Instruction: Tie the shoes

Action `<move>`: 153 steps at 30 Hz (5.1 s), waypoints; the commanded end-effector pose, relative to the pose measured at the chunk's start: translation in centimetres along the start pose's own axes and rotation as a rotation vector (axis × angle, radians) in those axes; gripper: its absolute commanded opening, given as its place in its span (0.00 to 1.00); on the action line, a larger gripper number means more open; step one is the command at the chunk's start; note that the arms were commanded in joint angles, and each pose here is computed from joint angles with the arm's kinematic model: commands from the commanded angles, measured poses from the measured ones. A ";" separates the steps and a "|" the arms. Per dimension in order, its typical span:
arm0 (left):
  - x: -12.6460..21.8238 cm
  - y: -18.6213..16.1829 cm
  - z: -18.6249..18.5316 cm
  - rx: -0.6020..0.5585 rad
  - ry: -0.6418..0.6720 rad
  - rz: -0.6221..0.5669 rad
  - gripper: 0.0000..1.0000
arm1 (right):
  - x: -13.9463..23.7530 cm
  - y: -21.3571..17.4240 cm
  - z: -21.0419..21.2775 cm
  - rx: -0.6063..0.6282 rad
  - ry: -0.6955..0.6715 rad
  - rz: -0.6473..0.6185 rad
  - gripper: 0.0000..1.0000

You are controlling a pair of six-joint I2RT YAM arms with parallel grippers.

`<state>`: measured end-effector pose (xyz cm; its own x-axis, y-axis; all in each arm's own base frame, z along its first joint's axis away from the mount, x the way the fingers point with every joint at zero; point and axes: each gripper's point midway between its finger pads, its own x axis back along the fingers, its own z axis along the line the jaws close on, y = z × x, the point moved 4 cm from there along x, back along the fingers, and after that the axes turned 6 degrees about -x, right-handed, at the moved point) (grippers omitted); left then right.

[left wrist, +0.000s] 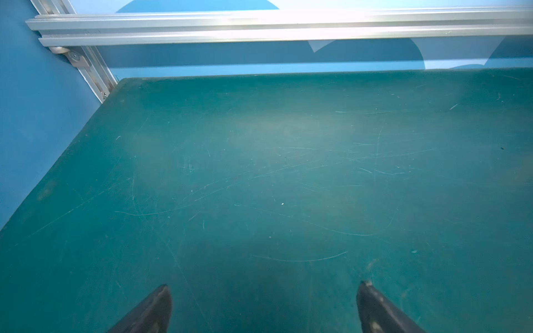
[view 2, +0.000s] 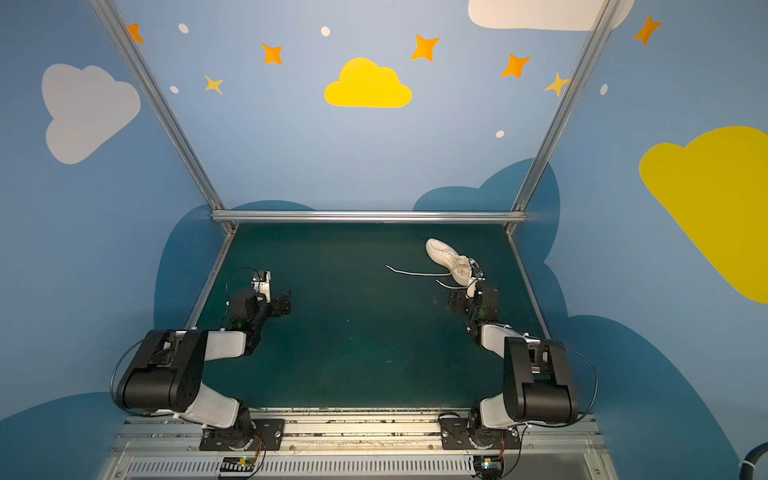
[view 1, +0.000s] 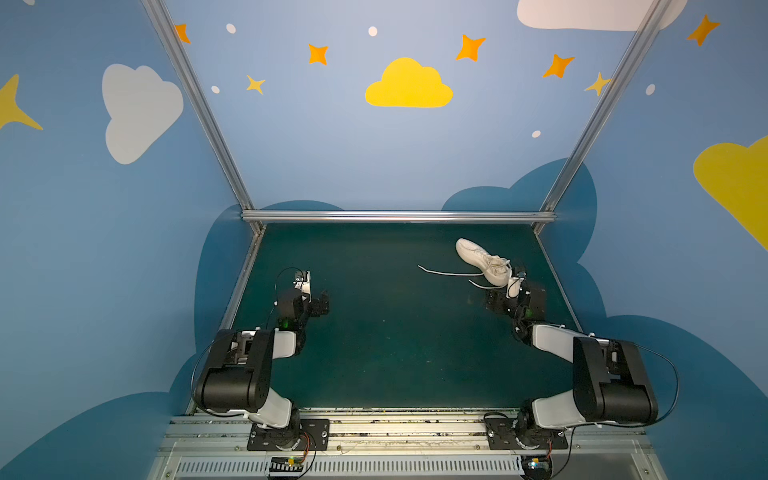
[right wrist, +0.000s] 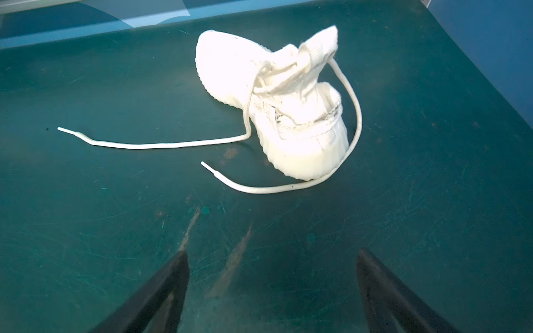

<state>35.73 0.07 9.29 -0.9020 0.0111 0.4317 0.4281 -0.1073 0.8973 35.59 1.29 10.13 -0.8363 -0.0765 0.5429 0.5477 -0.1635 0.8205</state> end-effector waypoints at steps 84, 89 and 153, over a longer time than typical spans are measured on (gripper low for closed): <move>3.9 6.1 -17.8 0.234 -0.568 0.395 0.99 | -5.6 11.6 -1.7 -0.272 -0.089 0.726 0.30; 3.9 6.0 -17.8 0.232 -0.566 0.400 0.99 | -6.4 11.0 -0.7 -0.337 0.008 0.761 0.31; 13.3 4.2 -10.4 0.202 -0.396 0.266 0.99 | 6.7 -0.3 27.0 -0.204 0.483 1.062 0.00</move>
<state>25.24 -10.48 18.47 -0.7114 0.3803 0.5910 0.6521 0.0437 0.7569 31.96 27.03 17.24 0.0977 -0.5952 0.7976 0.9952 0.0556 -0.0804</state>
